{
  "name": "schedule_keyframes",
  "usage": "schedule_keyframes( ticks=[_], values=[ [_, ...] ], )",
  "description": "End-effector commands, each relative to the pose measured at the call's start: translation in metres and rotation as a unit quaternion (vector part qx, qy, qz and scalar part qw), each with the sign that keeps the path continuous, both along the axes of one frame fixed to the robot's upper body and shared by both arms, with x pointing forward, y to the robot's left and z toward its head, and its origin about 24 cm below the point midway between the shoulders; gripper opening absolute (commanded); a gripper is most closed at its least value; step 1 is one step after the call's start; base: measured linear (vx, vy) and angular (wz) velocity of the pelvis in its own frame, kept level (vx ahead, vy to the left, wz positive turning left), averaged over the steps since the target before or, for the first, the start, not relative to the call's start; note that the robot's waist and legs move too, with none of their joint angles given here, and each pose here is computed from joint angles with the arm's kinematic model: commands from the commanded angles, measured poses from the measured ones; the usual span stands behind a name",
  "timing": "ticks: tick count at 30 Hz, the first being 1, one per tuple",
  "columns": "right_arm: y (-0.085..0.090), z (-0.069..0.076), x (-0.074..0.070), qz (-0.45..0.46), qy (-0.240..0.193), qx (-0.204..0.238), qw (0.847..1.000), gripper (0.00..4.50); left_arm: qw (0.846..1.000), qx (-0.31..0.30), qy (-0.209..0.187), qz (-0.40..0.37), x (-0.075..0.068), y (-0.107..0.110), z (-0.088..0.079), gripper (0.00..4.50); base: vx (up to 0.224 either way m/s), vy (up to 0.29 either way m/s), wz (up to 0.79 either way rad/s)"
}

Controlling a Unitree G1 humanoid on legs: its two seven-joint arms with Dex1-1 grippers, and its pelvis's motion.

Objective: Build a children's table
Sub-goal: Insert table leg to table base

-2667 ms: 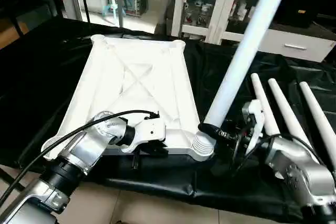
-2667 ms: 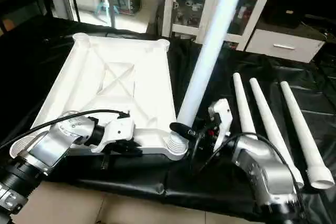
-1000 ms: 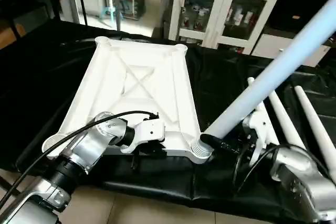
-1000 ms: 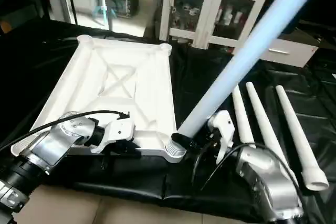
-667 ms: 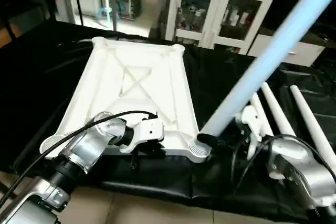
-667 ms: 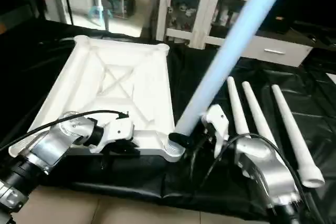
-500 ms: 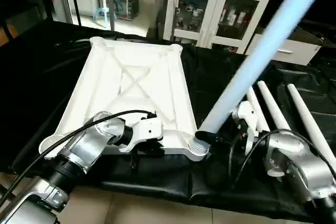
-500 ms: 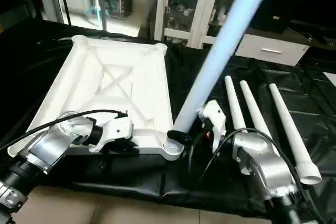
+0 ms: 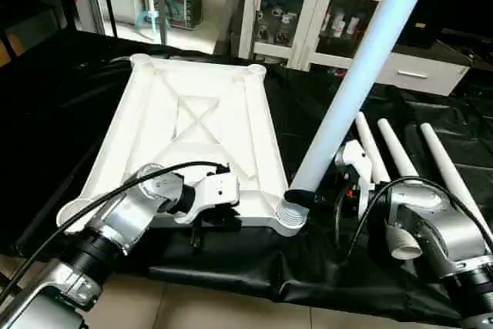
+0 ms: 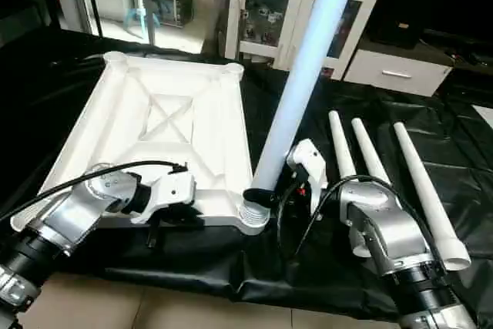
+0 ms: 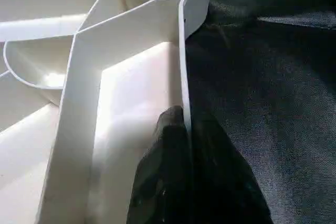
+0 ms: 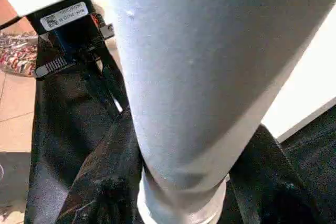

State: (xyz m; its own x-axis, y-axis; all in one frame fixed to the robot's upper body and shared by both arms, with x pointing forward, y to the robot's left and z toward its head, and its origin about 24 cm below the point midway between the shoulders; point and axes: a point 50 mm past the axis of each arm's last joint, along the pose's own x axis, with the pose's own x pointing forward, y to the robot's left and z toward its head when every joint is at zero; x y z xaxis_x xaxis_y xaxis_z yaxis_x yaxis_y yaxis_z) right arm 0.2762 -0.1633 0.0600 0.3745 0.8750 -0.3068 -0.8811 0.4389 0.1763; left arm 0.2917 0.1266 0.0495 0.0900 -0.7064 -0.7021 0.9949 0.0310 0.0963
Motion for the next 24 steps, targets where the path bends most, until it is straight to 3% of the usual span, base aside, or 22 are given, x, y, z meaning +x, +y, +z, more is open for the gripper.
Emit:
schedule_keyframes(
  ticks=[1,13,19,24],
  values=[
    [-0.013,-0.060,-0.027,-0.032,0.131,-0.088,0.987,1.85,1.000,0.014,-0.015,0.001,0.002,-0.002,0.001,0.00,0.000,0.000,0.00],
    [-0.012,-0.063,-0.020,-0.084,0.091,-0.083,0.989,1.85,1.000,0.015,-0.017,0.009,0.004,0.001,0.001,0.00,0.000,0.000,0.00],
    [-0.016,-0.070,-0.006,-0.196,0.073,-0.093,0.974,1.85,0.997,-0.034,-0.022,0.061,0.012,-0.006,0.014,0.00,0.000,0.000,0.00],
    [-0.011,-0.072,0.002,-0.238,0.066,-0.099,0.964,1.85,0.995,-0.074,-0.029,0.060,0.015,-0.020,0.027,0.00,-0.042,-0.063,0.03]
  ],
)
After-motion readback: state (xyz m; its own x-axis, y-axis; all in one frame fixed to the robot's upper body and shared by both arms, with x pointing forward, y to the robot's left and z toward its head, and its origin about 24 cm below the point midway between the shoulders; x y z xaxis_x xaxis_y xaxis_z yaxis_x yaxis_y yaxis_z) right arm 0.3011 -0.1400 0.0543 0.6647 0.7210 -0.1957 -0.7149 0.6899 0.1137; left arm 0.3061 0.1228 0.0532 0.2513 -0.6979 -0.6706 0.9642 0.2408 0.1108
